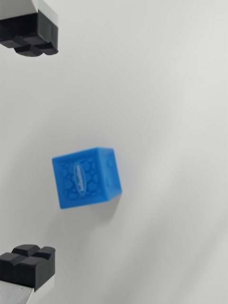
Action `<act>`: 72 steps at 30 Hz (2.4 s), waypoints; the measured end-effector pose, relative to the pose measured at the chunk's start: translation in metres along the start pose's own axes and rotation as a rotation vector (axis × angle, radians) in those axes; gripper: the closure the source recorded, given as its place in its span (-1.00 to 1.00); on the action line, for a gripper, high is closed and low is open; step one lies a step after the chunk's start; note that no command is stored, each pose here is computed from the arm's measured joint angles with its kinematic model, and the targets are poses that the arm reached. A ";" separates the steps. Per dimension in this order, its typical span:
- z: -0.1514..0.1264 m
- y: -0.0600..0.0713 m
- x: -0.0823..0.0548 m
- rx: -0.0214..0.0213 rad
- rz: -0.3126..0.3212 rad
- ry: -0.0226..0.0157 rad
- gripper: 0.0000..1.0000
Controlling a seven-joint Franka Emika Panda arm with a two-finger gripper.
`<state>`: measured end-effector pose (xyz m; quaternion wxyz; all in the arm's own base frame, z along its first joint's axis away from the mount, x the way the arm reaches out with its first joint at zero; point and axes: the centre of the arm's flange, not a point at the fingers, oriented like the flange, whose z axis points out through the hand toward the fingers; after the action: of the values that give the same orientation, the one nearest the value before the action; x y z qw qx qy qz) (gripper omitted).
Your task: Stack cube
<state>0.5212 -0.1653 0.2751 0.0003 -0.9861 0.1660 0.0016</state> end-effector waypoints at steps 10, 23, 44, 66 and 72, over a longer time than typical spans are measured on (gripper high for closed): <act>0.029 0.029 -0.005 -0.0020 -0.122 -0.0013 -1.00; 0.073 0.048 -0.008 -0.0031 -0.203 -0.0023 -1.00; 0.147 0.048 -0.009 -0.0044 -0.206 -0.0040 -1.00; 0.160 0.048 -0.009 -0.0040 -0.206 -0.0023 1.00; 0.160 0.048 -0.009 -0.0040 -0.206 -0.0022 1.00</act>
<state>0.4970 -0.2074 0.1149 -0.0013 -0.9980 0.0638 0.0029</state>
